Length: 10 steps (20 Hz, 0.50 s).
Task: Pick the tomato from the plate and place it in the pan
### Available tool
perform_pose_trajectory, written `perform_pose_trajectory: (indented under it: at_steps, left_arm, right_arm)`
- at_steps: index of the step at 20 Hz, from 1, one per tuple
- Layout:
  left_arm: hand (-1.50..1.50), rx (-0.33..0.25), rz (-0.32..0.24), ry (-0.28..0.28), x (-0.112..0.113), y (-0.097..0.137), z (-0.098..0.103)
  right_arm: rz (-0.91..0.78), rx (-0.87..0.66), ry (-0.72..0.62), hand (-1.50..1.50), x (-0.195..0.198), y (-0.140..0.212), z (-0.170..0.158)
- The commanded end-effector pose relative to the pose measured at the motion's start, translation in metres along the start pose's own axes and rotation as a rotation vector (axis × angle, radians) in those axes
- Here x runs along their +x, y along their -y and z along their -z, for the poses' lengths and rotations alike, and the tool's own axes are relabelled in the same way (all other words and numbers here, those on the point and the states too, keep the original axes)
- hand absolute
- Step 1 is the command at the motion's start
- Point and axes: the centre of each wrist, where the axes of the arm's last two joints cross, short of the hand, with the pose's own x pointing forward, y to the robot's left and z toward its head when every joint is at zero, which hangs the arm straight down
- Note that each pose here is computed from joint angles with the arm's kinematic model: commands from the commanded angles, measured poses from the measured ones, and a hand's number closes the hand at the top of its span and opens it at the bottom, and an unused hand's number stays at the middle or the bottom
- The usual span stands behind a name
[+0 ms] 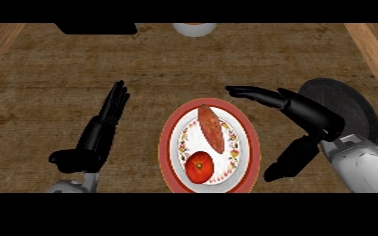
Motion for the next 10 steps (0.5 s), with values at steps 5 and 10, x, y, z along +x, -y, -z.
perform_pose_trajectory:
  at_steps: [5, 10]
  left_arm:
    - [0.0, -0.006, -0.007, -0.006, -0.009, -0.002, 0.004]
    - [0.0, 0.013, -0.005, -0.003, -0.009, 0.011, 0.012]
  right_arm:
    - [-0.282, 0.265, -0.159, -1.5, 0.031, -0.025, 0.056]
    - [-0.43, 0.437, -0.192, -1.5, 0.05, -0.065, 0.071]
